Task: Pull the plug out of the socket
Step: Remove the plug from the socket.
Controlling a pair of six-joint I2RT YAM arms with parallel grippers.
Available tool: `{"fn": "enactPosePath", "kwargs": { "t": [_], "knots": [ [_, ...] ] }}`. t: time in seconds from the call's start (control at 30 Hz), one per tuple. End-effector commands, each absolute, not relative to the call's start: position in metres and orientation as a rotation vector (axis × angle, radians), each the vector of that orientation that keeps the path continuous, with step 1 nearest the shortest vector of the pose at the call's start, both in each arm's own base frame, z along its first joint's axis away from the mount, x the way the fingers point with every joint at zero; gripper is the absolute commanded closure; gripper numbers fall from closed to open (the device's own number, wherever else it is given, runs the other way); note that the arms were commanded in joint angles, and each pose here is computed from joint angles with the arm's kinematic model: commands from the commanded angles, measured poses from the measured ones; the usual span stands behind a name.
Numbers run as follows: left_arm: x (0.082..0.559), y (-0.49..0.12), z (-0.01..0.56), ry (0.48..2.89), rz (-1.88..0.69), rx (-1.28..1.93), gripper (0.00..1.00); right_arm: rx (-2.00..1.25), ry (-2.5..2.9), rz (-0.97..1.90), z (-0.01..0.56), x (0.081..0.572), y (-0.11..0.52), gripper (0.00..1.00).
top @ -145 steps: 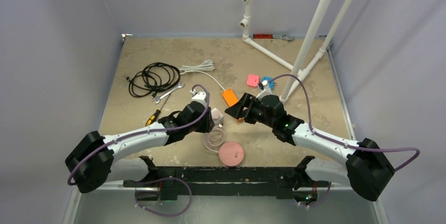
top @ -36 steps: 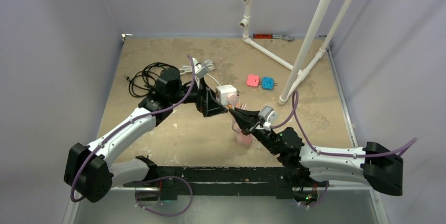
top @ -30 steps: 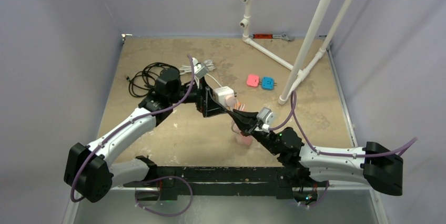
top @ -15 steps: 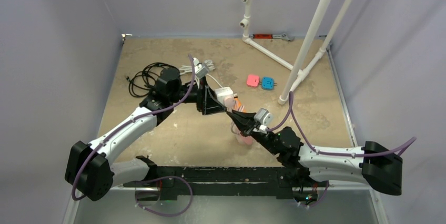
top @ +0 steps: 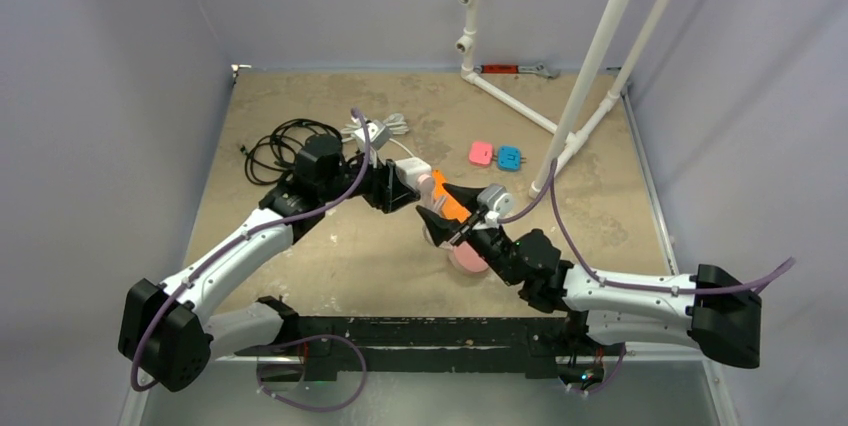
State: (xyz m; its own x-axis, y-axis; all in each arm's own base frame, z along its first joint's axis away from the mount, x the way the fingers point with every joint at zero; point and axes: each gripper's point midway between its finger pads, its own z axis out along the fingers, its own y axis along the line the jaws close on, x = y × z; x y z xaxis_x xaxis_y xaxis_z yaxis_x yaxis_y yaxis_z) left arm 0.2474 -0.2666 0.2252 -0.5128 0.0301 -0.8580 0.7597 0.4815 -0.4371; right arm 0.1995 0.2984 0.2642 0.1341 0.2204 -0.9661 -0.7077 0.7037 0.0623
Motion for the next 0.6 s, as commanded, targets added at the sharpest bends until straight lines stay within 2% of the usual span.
{"fn": "enactPosePath", "kwargs": {
  "t": [0.0, 0.3, 0.4, 0.57],
  "knots": [
    [0.274, -0.243, 0.229, 1.878, -0.872, 0.569, 1.00, -0.338, 1.345, 0.683, 0.282, 0.215, 0.292, 0.29],
    [0.289, -0.225, 0.212, 1.966, -0.738, 0.450, 1.00, -0.362, 1.462, 0.772, 0.280, 0.247, 0.291, 0.23],
    [0.289, -0.225, 0.210, 1.976, -0.731, 0.444, 1.00, -0.389, 1.474, 0.773, 0.277, 0.249, 0.291, 0.12],
    [0.287, -0.228, 0.210, 1.976, -0.755, 0.465, 1.00, -0.415, 1.481, 0.798, 0.265, 0.250, 0.294, 0.11]
  ]
}}
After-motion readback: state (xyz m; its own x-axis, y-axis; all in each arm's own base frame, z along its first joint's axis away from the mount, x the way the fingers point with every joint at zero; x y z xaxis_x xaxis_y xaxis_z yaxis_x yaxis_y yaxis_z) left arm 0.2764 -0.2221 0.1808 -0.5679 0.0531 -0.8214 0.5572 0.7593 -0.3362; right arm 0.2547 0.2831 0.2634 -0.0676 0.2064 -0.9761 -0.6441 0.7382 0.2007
